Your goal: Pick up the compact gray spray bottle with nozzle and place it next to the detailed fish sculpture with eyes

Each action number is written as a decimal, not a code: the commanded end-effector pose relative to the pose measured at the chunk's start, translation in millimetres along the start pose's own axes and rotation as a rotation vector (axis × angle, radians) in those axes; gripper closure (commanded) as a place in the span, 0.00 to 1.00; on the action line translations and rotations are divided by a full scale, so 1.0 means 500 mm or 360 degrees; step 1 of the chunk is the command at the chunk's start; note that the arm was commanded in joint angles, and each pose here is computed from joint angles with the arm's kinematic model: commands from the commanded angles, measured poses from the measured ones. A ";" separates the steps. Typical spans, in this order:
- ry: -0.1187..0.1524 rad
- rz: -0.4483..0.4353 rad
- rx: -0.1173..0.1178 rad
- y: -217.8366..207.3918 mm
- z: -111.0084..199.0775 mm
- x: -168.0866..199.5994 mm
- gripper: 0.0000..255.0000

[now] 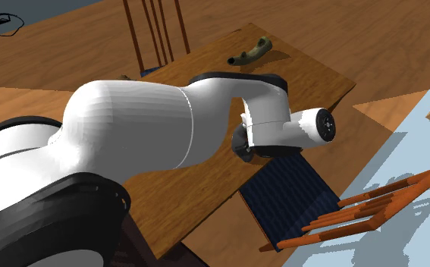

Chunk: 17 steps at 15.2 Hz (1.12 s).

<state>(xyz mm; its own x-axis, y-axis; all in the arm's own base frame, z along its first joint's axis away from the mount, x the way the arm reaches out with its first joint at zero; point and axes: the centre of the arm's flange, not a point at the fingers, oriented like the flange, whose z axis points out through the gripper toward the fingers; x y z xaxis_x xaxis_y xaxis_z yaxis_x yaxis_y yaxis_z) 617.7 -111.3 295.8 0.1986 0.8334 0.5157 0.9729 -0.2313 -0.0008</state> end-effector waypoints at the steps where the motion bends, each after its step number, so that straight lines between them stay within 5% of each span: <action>1: 0.0000 0.0000 0.0000 0.000 0.000 0.000 1.00; 10: 0.0000 0.0000 0.0000 0.000 0.000 0.000 1.00; 17: 0.0000 0.0000 0.0000 0.000 -0.063 0.038 1.00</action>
<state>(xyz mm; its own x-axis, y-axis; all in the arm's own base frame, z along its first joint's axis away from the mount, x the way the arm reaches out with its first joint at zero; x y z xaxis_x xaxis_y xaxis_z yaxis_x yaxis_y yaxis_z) 618.1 -110.6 326.7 0.1984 0.8334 0.5159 0.9729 -0.2312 -0.0007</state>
